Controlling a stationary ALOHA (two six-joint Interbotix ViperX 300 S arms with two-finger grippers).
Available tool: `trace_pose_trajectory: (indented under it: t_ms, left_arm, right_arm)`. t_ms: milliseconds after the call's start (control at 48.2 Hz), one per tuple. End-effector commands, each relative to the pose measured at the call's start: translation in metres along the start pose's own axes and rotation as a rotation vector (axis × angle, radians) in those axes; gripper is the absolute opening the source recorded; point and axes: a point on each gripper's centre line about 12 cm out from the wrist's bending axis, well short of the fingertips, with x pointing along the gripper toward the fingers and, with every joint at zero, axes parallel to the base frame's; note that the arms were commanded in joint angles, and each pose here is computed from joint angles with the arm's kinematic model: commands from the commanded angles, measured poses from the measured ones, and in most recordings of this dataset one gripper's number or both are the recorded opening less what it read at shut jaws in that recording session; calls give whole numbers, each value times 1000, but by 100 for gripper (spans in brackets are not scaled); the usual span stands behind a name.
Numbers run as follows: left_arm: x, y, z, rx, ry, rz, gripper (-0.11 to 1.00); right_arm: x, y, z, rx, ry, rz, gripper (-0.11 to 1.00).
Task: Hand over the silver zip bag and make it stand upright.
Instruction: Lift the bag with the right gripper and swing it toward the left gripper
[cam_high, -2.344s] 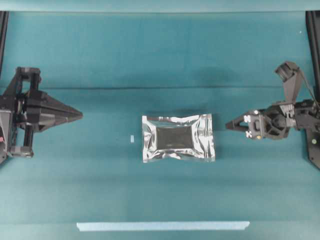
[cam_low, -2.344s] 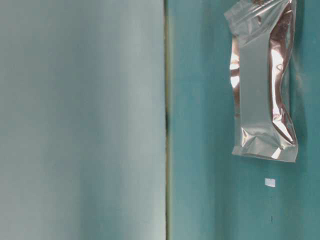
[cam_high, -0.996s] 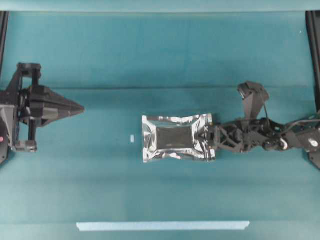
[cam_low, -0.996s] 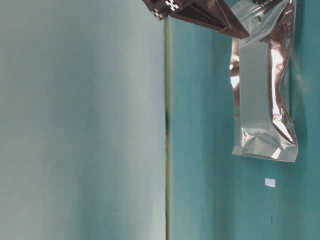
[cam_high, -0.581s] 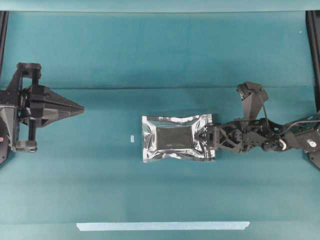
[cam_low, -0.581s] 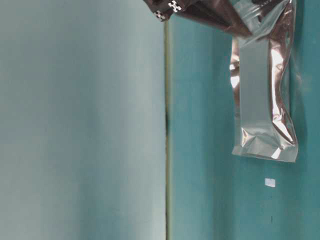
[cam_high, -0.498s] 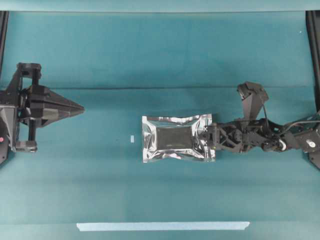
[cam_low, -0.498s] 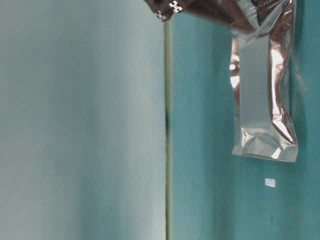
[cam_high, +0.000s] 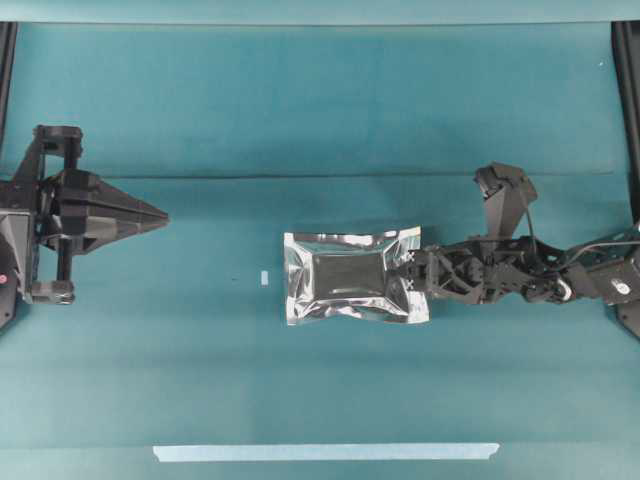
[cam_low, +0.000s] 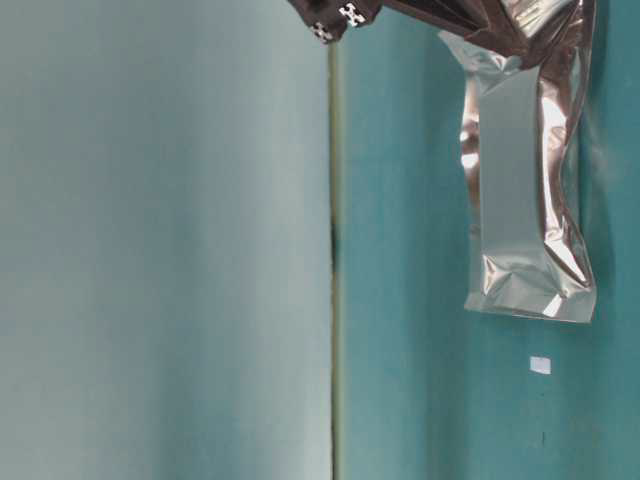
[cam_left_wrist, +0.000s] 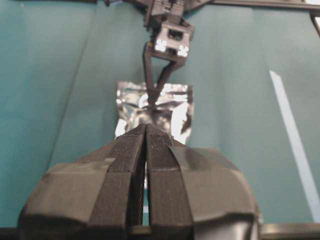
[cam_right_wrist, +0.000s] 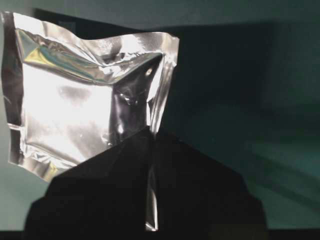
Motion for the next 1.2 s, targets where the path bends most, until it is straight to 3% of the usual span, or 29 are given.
trace_pose_trajectory:
  t_ms: [0, 249, 643, 830, 933, 1037, 1182]
  left_arm:
    - [2, 1, 5, -2, -9, 4, -1]
    - [2, 2, 1, -5, 24, 10, -1]
    - [2, 2, -3, -20, 52, 8, -1]
    - [2, 2, -8, -20, 63, 9, -1]
    - [2, 2, -11, -18, 70, 9, -1]
    - [3, 2, -14, -18, 80, 9, -1]
    - [7, 2, -18, -23, 99, 11, -1]
  right_arm:
    - [-4, 13, 3, -10, -7, 44, 2]
    - [-21, 57, 13, -94, 56, 140, 2]
    - [-53, 106, 38, -274, 232, 223, 2]
    - [-69, 132, 47, -424, 328, 235, 2]
    - [-79, 147, 53, -552, 386, 214, 2]
    - [-90, 159, 58, -729, 440, 146, 2]
    - [-94, 163, 60, -928, 504, 23, 2]
